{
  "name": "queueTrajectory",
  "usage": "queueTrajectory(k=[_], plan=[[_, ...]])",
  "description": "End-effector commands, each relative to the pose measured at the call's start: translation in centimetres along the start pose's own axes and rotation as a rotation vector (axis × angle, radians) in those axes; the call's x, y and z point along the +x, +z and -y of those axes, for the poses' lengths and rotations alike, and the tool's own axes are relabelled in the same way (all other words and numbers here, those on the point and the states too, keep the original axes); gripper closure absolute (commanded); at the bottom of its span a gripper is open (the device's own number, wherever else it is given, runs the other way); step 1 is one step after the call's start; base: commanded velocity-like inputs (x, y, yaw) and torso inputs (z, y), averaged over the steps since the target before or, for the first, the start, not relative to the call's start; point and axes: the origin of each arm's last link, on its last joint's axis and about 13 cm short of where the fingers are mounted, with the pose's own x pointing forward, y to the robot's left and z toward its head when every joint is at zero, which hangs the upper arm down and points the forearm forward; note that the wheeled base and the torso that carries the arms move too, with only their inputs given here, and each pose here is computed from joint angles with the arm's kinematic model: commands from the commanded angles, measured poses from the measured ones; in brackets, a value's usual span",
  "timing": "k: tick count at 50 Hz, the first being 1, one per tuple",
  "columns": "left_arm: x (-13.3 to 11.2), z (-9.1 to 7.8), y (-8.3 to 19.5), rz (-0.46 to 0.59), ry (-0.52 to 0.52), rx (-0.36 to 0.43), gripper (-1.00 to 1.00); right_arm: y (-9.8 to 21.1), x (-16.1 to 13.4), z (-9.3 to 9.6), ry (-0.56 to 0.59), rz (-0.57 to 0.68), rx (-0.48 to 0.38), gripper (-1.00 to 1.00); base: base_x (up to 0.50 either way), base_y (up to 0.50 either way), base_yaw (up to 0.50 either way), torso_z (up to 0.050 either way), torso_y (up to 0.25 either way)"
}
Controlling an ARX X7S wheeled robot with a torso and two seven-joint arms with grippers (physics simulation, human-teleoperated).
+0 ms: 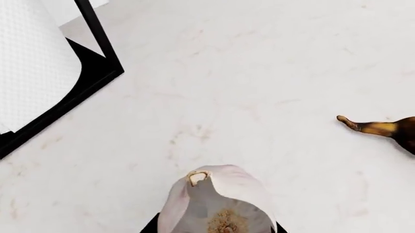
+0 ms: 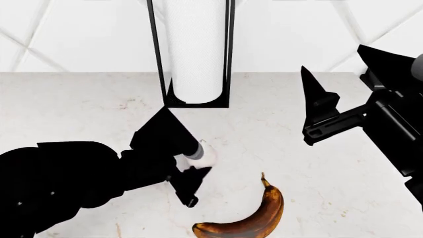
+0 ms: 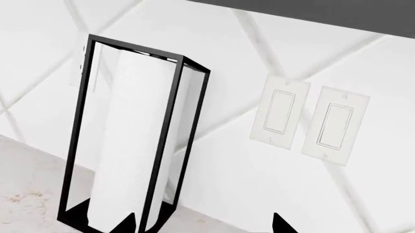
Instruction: Pick the banana, garlic from the counter and place them in the cabinet. Then close the cabinet.
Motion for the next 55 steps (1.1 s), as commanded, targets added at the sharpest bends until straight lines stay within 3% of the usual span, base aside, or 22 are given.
queueTrajectory(k=[1, 10, 25, 36, 46, 55], plan=[[-0.1, 0.2, 0.2, 0.02, -0.003, 0.019, 1.0, -0.3, -0.2, -0.1, 0.006, -0.023, 0.003, -1.0, 0.0, 0.0, 0.0, 0.0, 0.0], [-1.0, 0.4, 0.7, 0.074, 0.027, 0.057, 1.0, -0.3, -0.3, 0.0, 0.003, -0.02, 0.005, -1.0, 0.0, 0.0, 0.0, 0.0, 0.0], [-4.7, 2.2, 2.3, 0.234, 0.137, 0.145, 1.0, 0.1, -0.8, 0.2, -0.008, -0.011, 0.005, -1.0, 0.0, 0.0, 0.0, -0.001, 0.0], [-9.0, 4.6, 4.3, 0.509, 0.196, 0.134, 1.0, 0.2, -1.1, 0.3, -0.018, -0.007, 0.007, -1.0, 0.0, 0.0, 0.0, 0.0, 0.0], [-12.1, 5.8, 6.5, 0.68, 0.257, 0.159, 1.0, 0.3, -1.4, 0.5, -0.022, -0.002, 0.01, -1.0, 0.0, 0.0, 0.0, 0.0, 0.0], [-14.1, 6.9, 8.7, 0.893, 0.307, 0.223, 1.0, -0.2, -2.1, 0.7, -0.036, -0.003, 0.018, -1.0, 0.0, 0.0, 0.0, 0.0, 0.0]])
